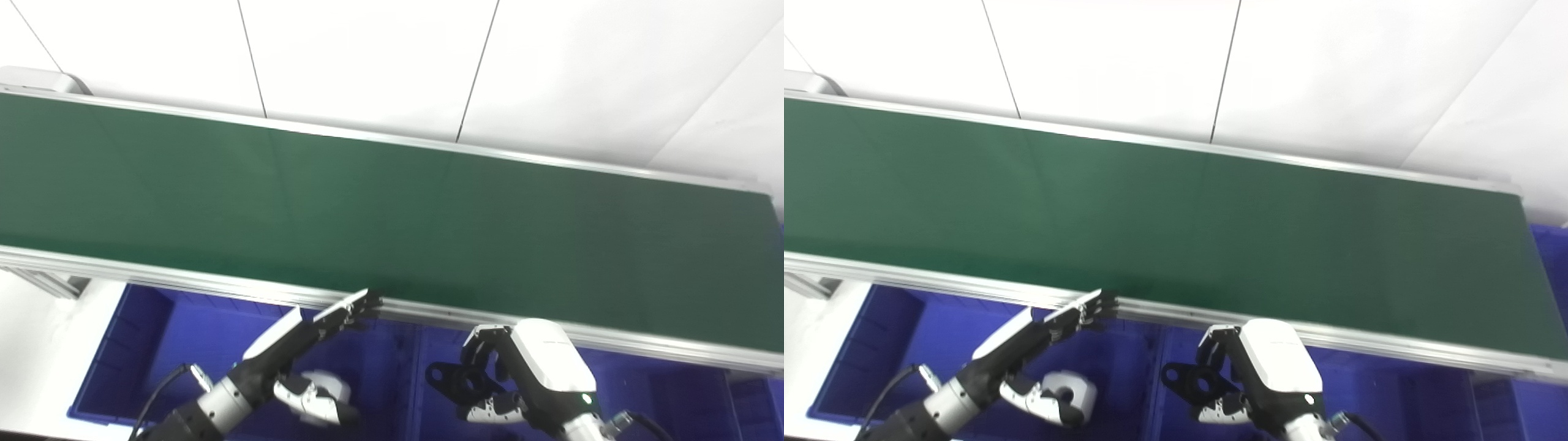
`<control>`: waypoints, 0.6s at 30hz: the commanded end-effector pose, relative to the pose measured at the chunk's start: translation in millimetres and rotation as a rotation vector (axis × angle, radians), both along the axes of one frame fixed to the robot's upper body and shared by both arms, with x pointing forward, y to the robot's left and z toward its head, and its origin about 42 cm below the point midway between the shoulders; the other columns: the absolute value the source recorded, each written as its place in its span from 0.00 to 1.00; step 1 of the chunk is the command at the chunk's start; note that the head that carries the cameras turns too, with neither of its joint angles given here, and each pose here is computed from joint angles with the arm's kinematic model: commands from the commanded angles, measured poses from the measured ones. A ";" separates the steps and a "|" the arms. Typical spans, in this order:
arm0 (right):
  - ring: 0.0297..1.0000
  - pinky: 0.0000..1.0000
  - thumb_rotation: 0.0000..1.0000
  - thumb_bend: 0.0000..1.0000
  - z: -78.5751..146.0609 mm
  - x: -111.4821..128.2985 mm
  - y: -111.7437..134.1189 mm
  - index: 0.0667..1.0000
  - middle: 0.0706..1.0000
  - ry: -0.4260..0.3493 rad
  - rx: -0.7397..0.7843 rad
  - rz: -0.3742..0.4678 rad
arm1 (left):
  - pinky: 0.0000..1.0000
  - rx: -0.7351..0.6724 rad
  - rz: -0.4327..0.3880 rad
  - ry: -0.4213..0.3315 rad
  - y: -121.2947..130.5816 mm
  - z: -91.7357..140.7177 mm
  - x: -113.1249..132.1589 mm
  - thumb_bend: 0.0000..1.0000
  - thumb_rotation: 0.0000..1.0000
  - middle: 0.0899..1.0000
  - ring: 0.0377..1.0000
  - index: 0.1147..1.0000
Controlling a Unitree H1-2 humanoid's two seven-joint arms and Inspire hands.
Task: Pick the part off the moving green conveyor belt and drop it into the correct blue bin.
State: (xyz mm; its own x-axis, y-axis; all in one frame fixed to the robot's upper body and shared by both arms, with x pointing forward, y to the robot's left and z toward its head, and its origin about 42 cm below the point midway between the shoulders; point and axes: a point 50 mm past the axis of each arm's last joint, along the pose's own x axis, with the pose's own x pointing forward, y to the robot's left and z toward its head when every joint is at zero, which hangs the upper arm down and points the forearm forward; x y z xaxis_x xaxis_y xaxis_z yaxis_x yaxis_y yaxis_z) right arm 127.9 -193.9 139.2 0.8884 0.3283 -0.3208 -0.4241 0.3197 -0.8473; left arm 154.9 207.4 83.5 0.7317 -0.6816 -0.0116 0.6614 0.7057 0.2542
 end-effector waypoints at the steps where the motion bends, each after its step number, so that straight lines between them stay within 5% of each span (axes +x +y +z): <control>1: 0.18 0.15 0.00 0.53 2.8 4.1 3.2 0.45 0.43 0.011 -0.017 0.013 | 0.82 -0.014 0.004 -0.042 2.4 9.4 3.8 0.71 0.45 0.93 0.89 0.94; 8: 0.27 0.25 0.00 0.53 -22.4 21.5 7.9 0.45 0.43 0.177 -0.160 0.046 | 0.80 -0.029 0.020 -0.022 4.0 11.2 4.0 0.72 0.44 0.93 0.88 0.94; 12: 0.26 0.21 0.00 0.53 -32.1 28.4 14.9 0.46 0.43 0.267 -0.302 0.062 | 0.81 -0.024 0.024 -0.020 3.6 13.7 3.8 0.73 0.45 0.93 0.88 0.94; 16: 0.40 0.31 0.01 0.52 -32.8 30.4 19.4 0.46 0.45 0.315 -0.413 0.085 | 0.81 -0.032 0.022 -0.016 3.3 15.8 3.5 0.73 0.45 0.94 0.89 0.94; 18: 0.58 0.47 0.26 0.53 -30.4 29.9 20.8 0.72 0.63 0.324 -0.440 0.097 | 0.81 -0.028 0.019 -0.025 3.2 16.3 3.3 0.72 0.45 0.94 0.89 0.94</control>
State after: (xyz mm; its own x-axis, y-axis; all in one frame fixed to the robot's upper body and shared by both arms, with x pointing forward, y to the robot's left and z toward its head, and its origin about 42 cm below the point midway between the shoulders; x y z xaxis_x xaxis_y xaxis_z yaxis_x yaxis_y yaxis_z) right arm 156.9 -174.2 100.2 0.6802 0.1797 -0.7107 -0.7117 -0.0704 -0.6990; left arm 156.6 209.4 91.1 0.7461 -0.6656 -0.0148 0.6497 0.7231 0.2344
